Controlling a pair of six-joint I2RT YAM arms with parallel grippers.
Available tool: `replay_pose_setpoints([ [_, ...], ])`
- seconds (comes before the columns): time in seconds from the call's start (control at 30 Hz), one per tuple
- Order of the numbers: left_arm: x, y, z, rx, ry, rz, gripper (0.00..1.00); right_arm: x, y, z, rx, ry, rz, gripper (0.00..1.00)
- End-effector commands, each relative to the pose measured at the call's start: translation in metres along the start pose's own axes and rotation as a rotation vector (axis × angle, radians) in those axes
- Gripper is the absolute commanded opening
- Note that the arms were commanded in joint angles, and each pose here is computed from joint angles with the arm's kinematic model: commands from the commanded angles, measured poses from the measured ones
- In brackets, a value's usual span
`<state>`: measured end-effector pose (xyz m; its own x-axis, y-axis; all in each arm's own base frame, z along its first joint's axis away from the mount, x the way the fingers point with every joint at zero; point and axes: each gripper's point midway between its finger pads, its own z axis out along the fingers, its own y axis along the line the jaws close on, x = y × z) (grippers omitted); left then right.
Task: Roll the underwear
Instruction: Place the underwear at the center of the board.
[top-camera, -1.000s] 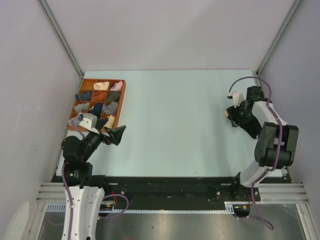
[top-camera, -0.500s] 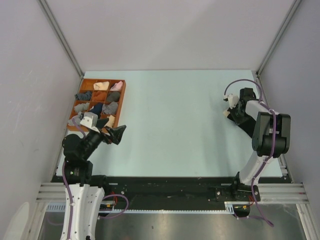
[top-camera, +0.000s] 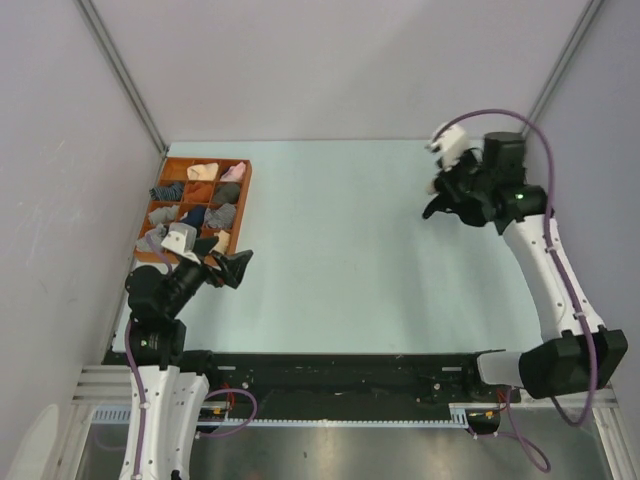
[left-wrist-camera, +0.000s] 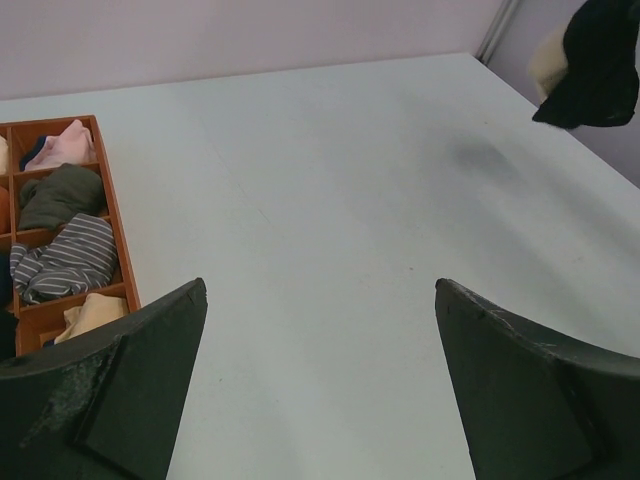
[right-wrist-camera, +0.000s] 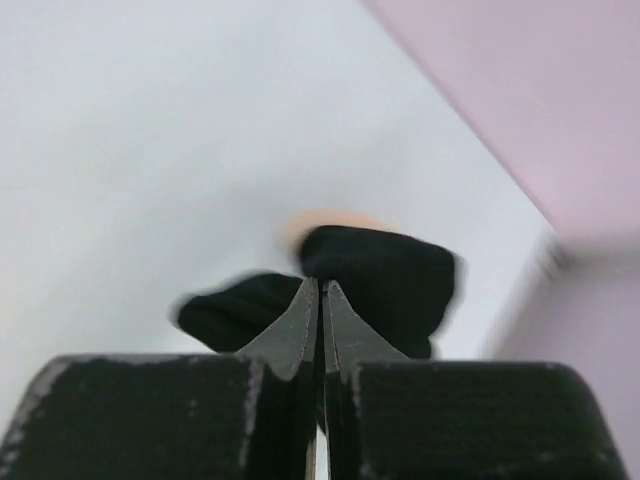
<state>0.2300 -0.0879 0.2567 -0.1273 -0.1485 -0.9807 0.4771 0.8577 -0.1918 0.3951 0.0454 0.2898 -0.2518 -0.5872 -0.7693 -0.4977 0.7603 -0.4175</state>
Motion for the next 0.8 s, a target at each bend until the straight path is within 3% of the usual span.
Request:
replay_pose_setpoints([
  [0.0, 0.002, -0.002, 0.001, 0.012, 0.008, -0.019, 1.0, 0.013, 0.213, 0.015, -0.714, 0.06, -0.109, 0.05],
  [0.03, 0.001, -0.002, 0.001, 0.012, 0.007, -0.018, 1.0, 0.021, 0.245, 0.016, -0.817, 0.079, -0.127, 0.32],
  [0.13, 0.003, -0.002, 0.001, 0.013, 0.011, -0.021, 1.0, 0.036, 0.319, 0.008, -1.069, 0.14, -0.206, 0.61],
  [0.23, 0.004, -0.003, 0.002, 0.02, 0.014, -0.026, 1.0, 0.026, 0.329, -0.002, -1.156, 0.122, -0.216, 0.66],
  [0.4, 0.02, -0.019, 0.013, 0.151, 0.079, -0.132, 1.0, 0.016, 0.273, 0.014, -1.075, 0.035, -0.078, 0.66],
  [0.53, 0.038, -0.023, 0.028, 0.197, 0.212, -0.3, 1.0, 0.02, 0.217, 0.067, -0.881, 0.029, 0.096, 0.68],
  [0.6, 0.056, -0.032, 0.039, 0.204, 0.317, -0.351, 1.0, 0.029, 0.206, 0.101, -0.808, 0.078, 0.095, 0.68],
  [0.63, 0.065, -0.035, 0.044, 0.2, 0.358, -0.362, 1.0, 0.01, 0.197, 0.113, -0.778, 0.064, 0.101, 0.68],
  [0.7, 0.081, -0.046, 0.055, 0.182, 0.414, -0.363, 1.0, 0.025, 0.215, 0.139, -0.803, 0.177, 0.15, 0.68],
  [0.77, 0.102, -0.053, 0.07, 0.165, 0.474, -0.392, 1.0, 0.004, 0.208, 0.162, -0.76, 0.17, 0.227, 0.69],
])
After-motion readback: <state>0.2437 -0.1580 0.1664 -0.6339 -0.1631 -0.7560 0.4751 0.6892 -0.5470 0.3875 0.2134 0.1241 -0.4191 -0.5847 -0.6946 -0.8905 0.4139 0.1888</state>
